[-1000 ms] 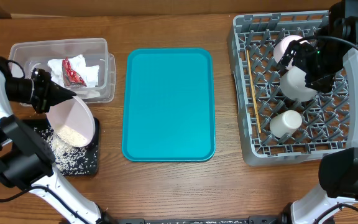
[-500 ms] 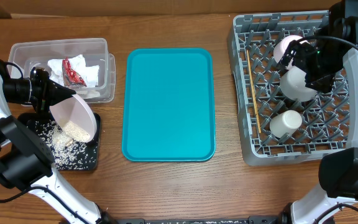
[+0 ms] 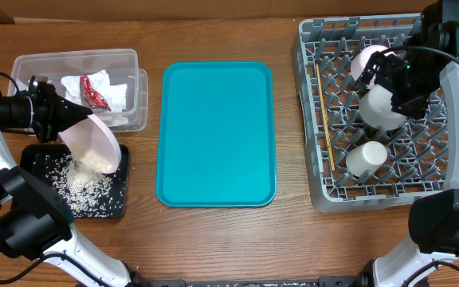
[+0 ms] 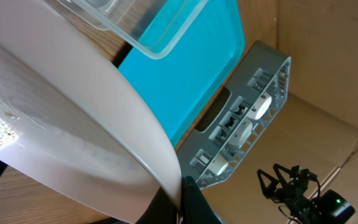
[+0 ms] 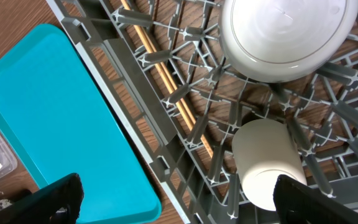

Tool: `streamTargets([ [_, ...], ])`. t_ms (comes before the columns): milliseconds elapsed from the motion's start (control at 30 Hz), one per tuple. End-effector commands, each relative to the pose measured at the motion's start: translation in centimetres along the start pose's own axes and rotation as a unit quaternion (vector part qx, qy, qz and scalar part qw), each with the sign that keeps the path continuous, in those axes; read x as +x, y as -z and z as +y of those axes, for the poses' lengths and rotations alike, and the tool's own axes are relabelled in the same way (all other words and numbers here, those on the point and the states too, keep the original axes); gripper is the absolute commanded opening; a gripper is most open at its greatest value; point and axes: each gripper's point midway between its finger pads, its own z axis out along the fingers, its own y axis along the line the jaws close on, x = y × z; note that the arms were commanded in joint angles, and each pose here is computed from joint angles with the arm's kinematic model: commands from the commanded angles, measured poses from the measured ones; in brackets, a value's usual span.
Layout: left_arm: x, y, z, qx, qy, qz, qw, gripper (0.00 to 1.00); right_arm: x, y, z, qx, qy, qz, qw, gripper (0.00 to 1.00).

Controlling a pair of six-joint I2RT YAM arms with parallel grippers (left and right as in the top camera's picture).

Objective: Sort waste into correct bins and load items into the dishwasher
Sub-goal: 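Tilt the white plate steeply over the black tray to pour rice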

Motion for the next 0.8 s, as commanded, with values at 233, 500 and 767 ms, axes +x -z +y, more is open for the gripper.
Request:
streamTargets([
  [233, 0.5, 2.0, -1.4, 0.066, -0.025, -0.009, 0.997, 0.04, -0.4, 1.2, 0.2, -0.009, 0.001, -0.019, 1.0, 1.0],
  [500, -0.1, 3.4, -0.7, 0.077, -0.011, -0.026, 0.997, 0.04, -0.4, 1.2, 0.2, -0.009, 0.001, -0.019, 1.0, 1.0],
  [767, -0.2, 4.1, -1.4, 0.115, -0.006, -0.03, 0.993, 0.04, -0.4, 1.2, 0.2, -0.009, 0.001, -0.019, 1.0, 1.0],
])
